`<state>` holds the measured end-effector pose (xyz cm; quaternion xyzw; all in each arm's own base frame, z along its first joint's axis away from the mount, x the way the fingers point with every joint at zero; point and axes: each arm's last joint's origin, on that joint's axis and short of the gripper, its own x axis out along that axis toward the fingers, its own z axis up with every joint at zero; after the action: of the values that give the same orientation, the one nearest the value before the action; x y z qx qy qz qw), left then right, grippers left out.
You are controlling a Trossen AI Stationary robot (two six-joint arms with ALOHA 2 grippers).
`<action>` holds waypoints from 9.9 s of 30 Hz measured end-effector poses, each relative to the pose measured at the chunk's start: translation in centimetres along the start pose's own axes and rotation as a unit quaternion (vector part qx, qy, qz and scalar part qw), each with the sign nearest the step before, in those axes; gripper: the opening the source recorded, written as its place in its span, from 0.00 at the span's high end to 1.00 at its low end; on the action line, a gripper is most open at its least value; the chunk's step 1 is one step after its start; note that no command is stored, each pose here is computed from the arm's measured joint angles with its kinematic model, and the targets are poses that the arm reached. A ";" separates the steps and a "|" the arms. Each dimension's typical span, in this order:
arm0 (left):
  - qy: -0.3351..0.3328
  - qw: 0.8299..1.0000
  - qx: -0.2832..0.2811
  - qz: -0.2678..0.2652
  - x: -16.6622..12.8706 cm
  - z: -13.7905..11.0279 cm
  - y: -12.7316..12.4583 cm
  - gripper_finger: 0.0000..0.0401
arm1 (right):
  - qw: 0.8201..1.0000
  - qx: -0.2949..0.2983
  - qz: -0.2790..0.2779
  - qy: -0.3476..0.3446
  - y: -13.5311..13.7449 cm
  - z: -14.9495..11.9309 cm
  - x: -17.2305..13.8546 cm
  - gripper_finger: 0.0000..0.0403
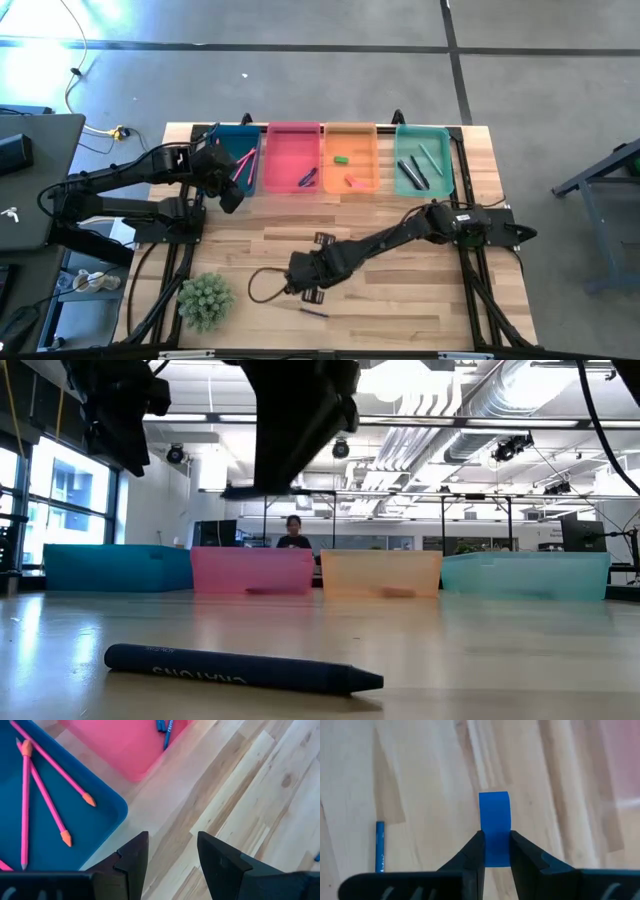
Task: Sort crayons/erasers/pens/pencils in bins
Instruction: Put the blue eraser into the orange bin, then put the blue crayon into the pink bin
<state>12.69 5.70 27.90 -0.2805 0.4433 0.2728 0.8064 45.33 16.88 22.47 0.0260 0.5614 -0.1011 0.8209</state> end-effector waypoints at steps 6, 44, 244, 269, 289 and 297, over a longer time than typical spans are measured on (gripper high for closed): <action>0.004 1.000 0.017 -0.008 0.0 -0.2 -0.5 0.61 | 1.000 0.005 -0.023 0.000 -3.1 1.9 -1.4 0.86; -0.089 0.993 0.049 0.059 -0.1 0.6 -1.2 0.61 | 0.969 0.174 -0.155 0.084 -30.4 4.1 -5.4 0.86; 0.086 0.943 0.316 -0.058 18.6 -10.1 -32.9 0.46 | 0.994 0.104 -0.034 -0.021 -20.5 -15.0 -14.3 0.65; 0.083 0.941 0.324 -0.039 19.9 -11.5 -33.0 0.93 | 0.995 0.092 -0.039 -0.011 -20.7 -15.3 -14.7 0.65; 0.106 0.949 0.289 -0.067 19.3 -9.8 -32.7 1.00 | 0.985 0.129 0.007 -0.118 -22.8 -19.6 -21.1 0.65; 0.073 0.954 0.281 -0.076 18.6 -5.3 -31.8 1.00 | 0.982 0.143 0.013 -0.123 -23.0 -20.2 -21.7 0.65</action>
<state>40.10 -16.49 16.09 -0.0948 0.5373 0.0543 0.8363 14.74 0.52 36.74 0.1380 0.4354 -0.1717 0.8729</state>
